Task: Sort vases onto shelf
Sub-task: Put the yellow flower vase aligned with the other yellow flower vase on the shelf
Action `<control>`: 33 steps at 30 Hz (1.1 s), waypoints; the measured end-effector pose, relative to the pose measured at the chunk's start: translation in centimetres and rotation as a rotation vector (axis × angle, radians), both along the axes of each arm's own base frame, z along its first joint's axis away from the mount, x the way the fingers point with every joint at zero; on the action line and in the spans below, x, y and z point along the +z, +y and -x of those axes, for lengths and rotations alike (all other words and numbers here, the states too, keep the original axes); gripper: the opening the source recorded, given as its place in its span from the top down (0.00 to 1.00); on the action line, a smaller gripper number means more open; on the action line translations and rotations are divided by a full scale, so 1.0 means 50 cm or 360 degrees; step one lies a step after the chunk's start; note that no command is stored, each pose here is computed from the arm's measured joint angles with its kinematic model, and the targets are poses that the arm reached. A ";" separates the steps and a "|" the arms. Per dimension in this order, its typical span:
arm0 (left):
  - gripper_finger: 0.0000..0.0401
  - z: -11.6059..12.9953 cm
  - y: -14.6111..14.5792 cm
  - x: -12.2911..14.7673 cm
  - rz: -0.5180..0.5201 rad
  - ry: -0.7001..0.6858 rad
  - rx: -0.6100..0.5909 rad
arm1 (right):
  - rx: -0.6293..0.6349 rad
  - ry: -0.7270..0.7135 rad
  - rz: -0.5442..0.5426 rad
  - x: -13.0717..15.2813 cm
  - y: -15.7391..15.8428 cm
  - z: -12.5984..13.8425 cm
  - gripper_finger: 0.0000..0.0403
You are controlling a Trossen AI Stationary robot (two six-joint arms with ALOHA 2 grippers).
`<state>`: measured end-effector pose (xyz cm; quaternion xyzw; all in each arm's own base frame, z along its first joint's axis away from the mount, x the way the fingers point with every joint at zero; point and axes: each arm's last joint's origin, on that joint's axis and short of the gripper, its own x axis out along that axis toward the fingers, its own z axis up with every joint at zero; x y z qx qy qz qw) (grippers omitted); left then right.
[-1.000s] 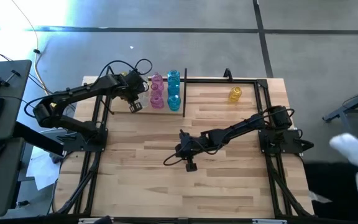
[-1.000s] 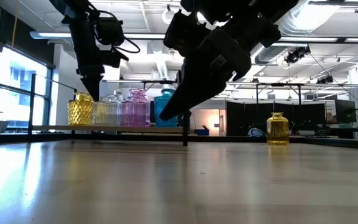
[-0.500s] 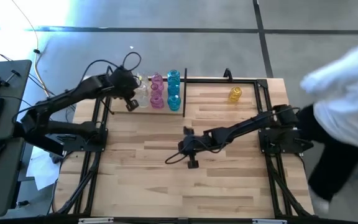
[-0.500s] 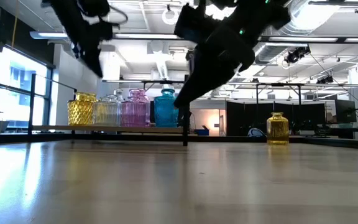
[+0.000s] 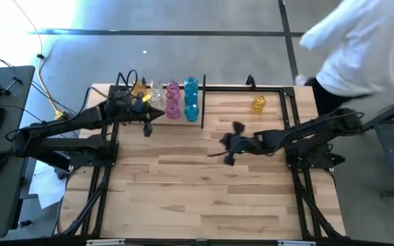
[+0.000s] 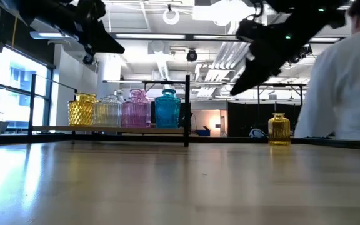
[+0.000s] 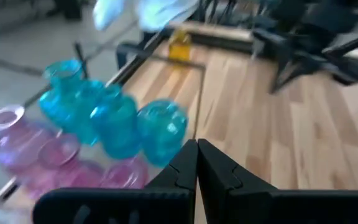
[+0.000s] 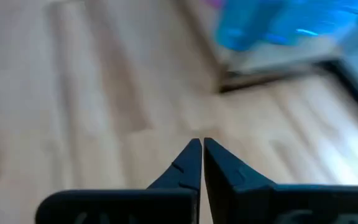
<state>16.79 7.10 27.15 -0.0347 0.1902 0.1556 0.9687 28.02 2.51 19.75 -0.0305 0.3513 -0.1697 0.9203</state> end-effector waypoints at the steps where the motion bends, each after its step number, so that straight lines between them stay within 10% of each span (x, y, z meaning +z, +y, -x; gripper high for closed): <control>1: 1.00 -0.001 -0.006 -0.008 -0.0017 -0.0040 -0.0020 | -0.0077 -0.0027 0.0003 0.001 -0.005 0.021 1.00; 15: 1.00 0.013 -0.051 -0.154 0.0056 -0.0549 -0.0145 | -0.1160 -0.0430 0.0068 0.021 -0.112 0.208 0.96; 33: 1.00 0.024 -0.053 -0.177 0.0038 -0.0589 -0.0125 | -0.1704 -0.0371 -0.0087 0.000 -0.265 0.249 0.32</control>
